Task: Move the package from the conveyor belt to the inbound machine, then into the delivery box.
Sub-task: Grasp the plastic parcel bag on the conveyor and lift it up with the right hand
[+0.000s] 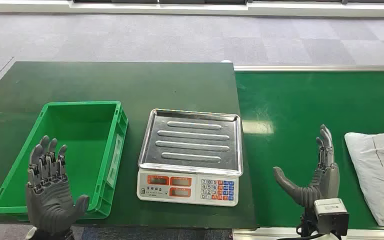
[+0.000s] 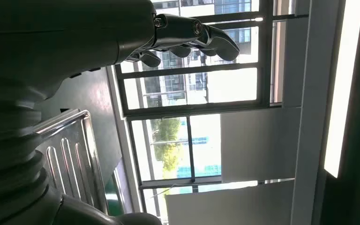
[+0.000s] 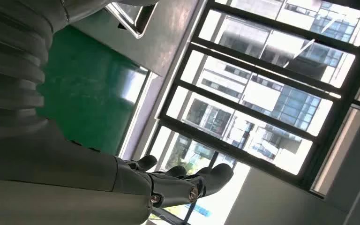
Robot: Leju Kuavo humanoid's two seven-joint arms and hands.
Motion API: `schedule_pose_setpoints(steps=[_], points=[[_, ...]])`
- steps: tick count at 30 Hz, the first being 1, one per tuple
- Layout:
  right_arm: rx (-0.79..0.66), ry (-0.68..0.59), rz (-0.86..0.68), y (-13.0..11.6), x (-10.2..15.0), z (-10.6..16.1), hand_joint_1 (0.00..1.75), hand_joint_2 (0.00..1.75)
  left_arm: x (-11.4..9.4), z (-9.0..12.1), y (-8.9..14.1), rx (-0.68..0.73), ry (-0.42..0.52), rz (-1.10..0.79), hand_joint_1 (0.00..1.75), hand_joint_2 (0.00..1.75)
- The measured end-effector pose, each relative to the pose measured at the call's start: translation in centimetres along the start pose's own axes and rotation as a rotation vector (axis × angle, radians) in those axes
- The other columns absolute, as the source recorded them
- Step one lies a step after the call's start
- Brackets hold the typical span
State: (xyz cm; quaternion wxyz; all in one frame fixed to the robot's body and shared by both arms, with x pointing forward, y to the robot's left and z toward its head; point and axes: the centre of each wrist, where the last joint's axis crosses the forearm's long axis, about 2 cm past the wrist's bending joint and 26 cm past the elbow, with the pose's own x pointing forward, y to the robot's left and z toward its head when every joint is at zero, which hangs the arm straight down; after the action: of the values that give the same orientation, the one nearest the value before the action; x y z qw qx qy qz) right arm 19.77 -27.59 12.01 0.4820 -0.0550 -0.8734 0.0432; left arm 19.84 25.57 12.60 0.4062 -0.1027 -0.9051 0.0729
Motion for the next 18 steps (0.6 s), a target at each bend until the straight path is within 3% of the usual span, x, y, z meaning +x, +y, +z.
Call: schedule_pose_setpoints(steps=[4,7,10,14,18], points=[[-0.02,0.091,0.124,-1.1,-1.0,-0.9,0.0,1.75,-0.1,-0.1,-0.1,-0.012,0.009,-0.028,0.0,1.75],[-0.03,0.201,0.504,-3.3,-2.9,-3.3,0.0,1.75,-0.3,-0.6,-0.4,-0.028,0.015,-0.031,0.0,1.75],[-0.067,0.276,0.871,-7.1,-5.3,-6.9,0.0,1.75,-0.8,-1.4,-0.9,-0.049,0.012,-0.01,0.0,1.75],[-0.111,0.409,1.088,-13.6,-8.5,-10.6,0.0,1.75,-1.3,-1.9,-1.2,-0.066,0.013,0.014,0.0,1.75],[-0.148,0.679,1.214,-19.8,-10.2,-12.3,0.0,1.75,-1.5,-2.1,-1.3,-0.071,0.019,0.021,0.0,1.75]])
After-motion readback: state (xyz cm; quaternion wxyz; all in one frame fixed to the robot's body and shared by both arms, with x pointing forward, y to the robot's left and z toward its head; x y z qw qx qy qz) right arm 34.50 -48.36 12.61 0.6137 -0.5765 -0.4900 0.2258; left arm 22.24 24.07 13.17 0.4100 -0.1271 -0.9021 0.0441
